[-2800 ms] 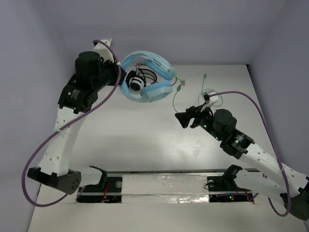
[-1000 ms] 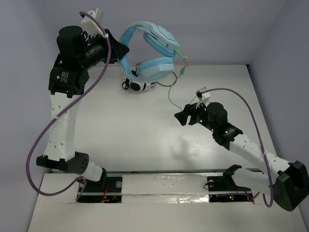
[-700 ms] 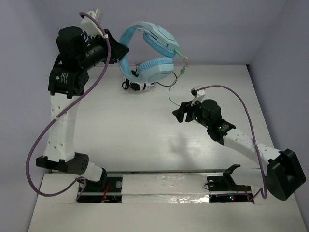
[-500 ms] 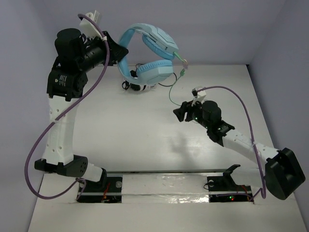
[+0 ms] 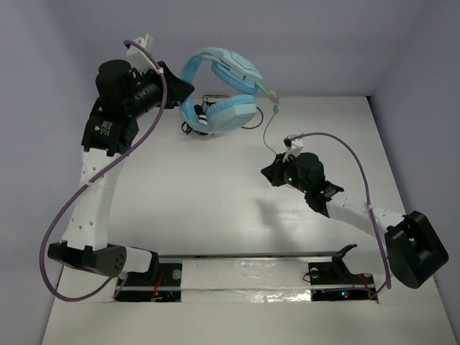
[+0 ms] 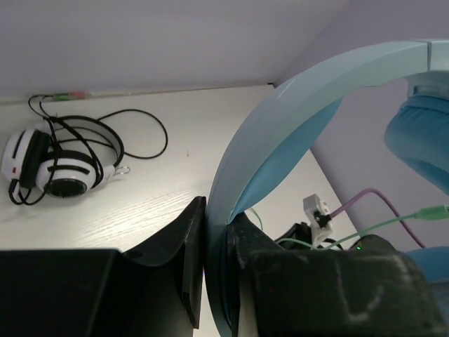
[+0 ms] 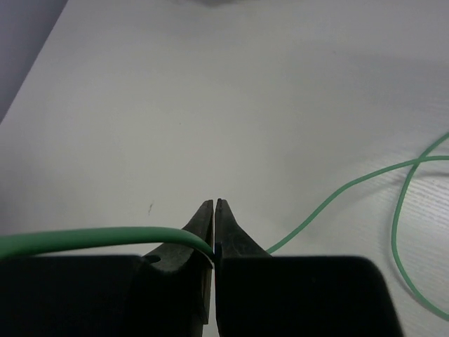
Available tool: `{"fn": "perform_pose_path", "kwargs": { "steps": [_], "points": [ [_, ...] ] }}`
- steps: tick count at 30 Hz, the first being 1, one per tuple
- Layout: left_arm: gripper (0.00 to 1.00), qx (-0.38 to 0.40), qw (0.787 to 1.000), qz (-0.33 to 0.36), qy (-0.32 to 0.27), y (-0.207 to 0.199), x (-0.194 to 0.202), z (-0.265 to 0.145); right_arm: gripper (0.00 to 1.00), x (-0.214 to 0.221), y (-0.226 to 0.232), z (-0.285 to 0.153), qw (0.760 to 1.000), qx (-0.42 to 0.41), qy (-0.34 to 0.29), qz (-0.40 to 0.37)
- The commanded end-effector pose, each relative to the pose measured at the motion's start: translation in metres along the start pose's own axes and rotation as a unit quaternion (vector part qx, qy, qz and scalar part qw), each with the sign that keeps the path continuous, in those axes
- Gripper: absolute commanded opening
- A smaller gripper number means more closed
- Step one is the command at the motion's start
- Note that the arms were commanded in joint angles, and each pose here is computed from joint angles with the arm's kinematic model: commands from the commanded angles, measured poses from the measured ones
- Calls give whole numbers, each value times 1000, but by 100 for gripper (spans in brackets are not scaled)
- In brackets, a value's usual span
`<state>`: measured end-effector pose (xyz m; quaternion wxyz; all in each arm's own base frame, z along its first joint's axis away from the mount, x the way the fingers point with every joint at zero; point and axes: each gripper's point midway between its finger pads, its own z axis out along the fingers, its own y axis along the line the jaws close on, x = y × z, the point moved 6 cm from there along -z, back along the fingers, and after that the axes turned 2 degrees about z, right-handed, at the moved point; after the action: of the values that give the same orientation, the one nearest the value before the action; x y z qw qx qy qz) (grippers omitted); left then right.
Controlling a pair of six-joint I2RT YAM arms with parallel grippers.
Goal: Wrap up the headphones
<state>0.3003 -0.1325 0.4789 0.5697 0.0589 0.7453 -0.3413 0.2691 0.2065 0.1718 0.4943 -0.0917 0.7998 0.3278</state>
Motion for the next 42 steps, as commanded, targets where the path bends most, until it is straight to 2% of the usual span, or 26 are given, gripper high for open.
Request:
{"fn": "perform_pose_path", "kwargs": {
  "steps": [1, 3, 4, 6, 7, 9, 10, 15, 19, 23, 25, 29, 30, 31, 34, 40, 42],
  "points": [
    [0, -2, 998, -44, -40, 11, 9, 11, 0, -18, 7, -8, 999, 21, -14, 35],
    [0, -2, 997, -57, -47, 16, 20, 14, 0, -16, 6, -13, 998, 42, 6, 55],
    [0, -14, 996, -85, -27, 29, 43, 21, 0, -17, 3, -14, 996, 61, 9, 61],
    [0, -23, 994, -98, -44, 36, 52, 22, 0, -16, 5, -18, 995, 78, 31, 62],
    [0, -42, 992, -116, -30, 50, 75, 26, 0, -19, 3, -19, 993, 98, 23, 59],
    [0, -43, 988, -141, -55, 52, 81, 24, 0, -14, 5, -23, 991, 109, 44, 60],
    [0, -56, 985, -158, -45, 62, 100, 27, 0, -16, 11, -22, 992, 104, 49, 58],
    [0, -67, 973, -207, -77, 70, 115, 22, 0, 18, 36, -4, 985, 122, 121, 22],
    [0, -94, 967, -217, -92, 77, 126, 20, 0, 36, 83, -4, 985, 78, 155, -13],
    [0, -143, 964, -193, -112, 90, 123, 18, 0, 42, 120, -23, 983, 64, 167, -51],
    [0, -168, 966, -168, -103, 95, 126, 19, 0, 39, 133, -39, 981, 66, 168, -74],
    [0, -208, 967, -117, -88, 96, 131, 23, 0, 33, 141, -59, 972, 79, 187, -118],
    [0, -213, 968, -107, -83, 94, 134, 23, 0, 34, 134, -65, 965, 103, 204, -132],
    [0, -221, 967, -94, -81, 87, 137, 25, 0, 24, 137, -67, 964, 117, 191, -141],
    [0, -247, 967, -48, -42, 85, 151, 30, 0, 13, 135, -74, 957, 146, 191, -165],
    [0, -226, 971, 39, 62, 72, 175, 33, 0, -23, 132, -96, 954, 174, 157, -186],
    [0, -224, 967, 68, 104, 68, 183, 29, 0, -34, 133, -102, 953, 175, 150, -195]
  ]
}}
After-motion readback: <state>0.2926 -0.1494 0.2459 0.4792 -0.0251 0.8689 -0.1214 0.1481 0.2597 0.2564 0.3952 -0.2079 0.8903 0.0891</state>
